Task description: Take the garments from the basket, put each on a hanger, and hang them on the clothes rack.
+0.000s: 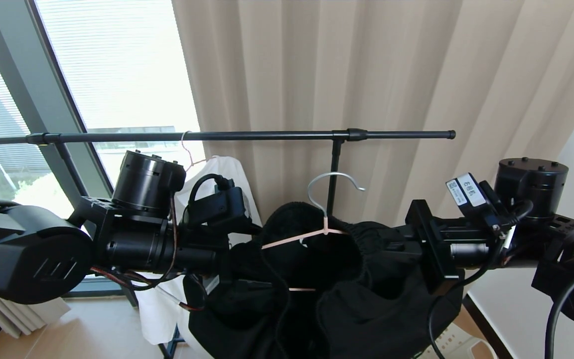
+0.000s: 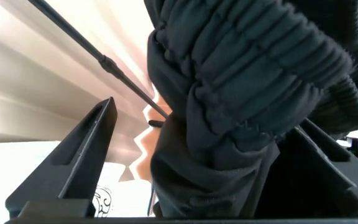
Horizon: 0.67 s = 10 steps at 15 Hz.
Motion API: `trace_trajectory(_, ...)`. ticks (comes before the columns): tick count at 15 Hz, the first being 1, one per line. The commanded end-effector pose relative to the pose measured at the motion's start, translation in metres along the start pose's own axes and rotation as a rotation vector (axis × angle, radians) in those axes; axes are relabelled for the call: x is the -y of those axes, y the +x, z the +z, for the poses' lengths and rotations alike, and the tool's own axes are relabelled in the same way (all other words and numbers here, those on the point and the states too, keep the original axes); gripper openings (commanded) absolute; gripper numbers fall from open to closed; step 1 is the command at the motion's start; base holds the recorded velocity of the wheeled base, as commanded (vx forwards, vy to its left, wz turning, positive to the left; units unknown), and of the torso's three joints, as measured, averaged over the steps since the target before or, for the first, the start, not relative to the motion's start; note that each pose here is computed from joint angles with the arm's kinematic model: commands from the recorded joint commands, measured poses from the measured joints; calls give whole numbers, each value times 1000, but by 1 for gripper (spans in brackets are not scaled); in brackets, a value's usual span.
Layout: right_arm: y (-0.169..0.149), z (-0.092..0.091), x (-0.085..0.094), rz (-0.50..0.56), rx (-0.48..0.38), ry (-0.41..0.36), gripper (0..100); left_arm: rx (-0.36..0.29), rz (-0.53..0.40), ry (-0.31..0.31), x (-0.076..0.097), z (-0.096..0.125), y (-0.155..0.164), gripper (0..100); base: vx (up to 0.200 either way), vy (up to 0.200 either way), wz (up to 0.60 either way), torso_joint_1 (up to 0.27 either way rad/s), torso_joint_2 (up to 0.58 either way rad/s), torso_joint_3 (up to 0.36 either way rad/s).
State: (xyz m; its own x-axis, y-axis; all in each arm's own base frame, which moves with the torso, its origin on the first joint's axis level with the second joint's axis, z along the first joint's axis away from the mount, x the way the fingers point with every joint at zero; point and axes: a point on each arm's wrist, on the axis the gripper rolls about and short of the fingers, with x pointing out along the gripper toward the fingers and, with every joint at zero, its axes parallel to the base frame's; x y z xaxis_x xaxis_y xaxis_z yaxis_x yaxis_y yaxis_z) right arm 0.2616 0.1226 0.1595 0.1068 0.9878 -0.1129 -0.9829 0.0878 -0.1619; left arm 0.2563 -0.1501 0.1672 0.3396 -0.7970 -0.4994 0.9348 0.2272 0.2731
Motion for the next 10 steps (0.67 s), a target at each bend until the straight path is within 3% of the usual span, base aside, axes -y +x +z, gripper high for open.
trace_trajectory(1, 2, 1, -1, 7, 3, -5, 0, -1, -1, -1, 1, 0, 0, 0, 0, 0, 0, 0, 0, 0)
trace_trajectory(10, 2, 3, 3, -8, 4, 29, 0, 17, 17, -6, 4, 5, -11, 0, 0, 0, 0, 0, 0, 0)
